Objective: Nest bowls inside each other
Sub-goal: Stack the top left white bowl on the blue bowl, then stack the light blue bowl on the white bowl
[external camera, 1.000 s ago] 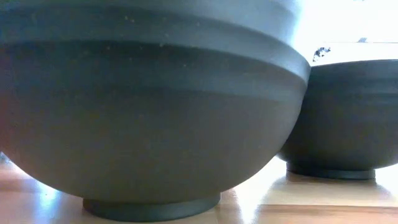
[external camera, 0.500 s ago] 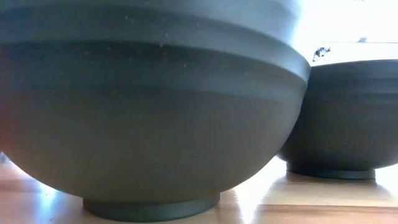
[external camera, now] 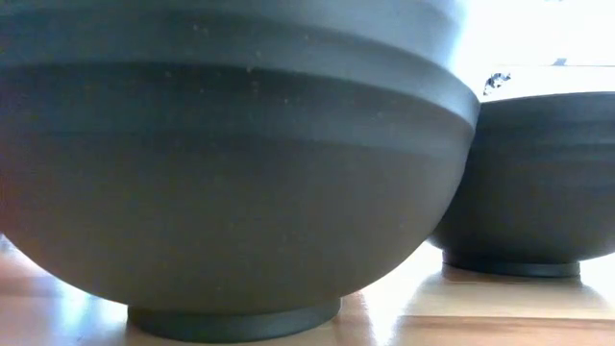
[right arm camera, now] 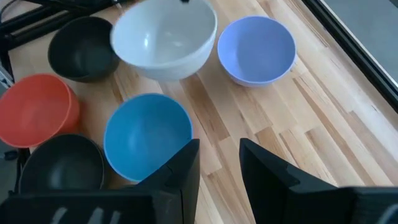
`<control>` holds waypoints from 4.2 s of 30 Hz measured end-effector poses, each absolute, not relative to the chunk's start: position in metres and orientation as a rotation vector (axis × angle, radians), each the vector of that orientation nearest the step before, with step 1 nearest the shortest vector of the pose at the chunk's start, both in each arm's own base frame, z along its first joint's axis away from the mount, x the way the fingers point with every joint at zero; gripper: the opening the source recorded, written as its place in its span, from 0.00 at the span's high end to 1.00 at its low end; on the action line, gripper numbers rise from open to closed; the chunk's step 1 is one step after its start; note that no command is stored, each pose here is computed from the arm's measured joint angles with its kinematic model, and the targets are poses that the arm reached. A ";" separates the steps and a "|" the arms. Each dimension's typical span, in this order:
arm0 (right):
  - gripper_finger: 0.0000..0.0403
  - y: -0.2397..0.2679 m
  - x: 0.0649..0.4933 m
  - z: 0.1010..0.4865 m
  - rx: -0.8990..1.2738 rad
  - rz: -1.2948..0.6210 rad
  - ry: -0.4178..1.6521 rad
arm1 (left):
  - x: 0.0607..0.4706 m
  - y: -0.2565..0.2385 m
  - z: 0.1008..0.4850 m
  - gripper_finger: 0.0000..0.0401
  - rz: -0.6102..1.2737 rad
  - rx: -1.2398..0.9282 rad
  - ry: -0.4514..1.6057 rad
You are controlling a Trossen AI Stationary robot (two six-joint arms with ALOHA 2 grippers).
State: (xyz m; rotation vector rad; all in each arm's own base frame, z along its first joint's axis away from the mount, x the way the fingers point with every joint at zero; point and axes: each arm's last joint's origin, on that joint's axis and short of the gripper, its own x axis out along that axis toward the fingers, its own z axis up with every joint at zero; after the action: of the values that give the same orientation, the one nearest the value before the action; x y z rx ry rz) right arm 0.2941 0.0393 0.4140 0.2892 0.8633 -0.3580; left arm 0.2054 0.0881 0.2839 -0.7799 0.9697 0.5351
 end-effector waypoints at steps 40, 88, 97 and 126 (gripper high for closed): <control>0.74 0.086 0.197 0.478 0.074 -0.284 0.489 | 0.348 0.033 0.266 1.00 0.339 -0.579 1.153; 0.74 0.144 0.217 0.408 0.413 -0.579 0.830 | 0.278 0.173 0.280 0.56 0.736 -0.397 1.208; 0.74 0.148 0.221 0.404 0.476 -0.589 0.855 | 0.262 0.214 0.259 0.56 0.669 -0.513 1.261; 0.74 0.136 0.236 0.407 0.474 -0.572 0.820 | 0.271 0.233 0.214 0.73 0.549 -0.591 1.365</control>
State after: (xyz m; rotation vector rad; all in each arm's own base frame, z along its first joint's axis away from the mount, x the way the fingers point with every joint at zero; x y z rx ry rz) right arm 0.2358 0.1357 0.4070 0.4744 0.8204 -0.5720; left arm 0.2707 0.2331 0.2143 -0.5915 1.3649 0.5490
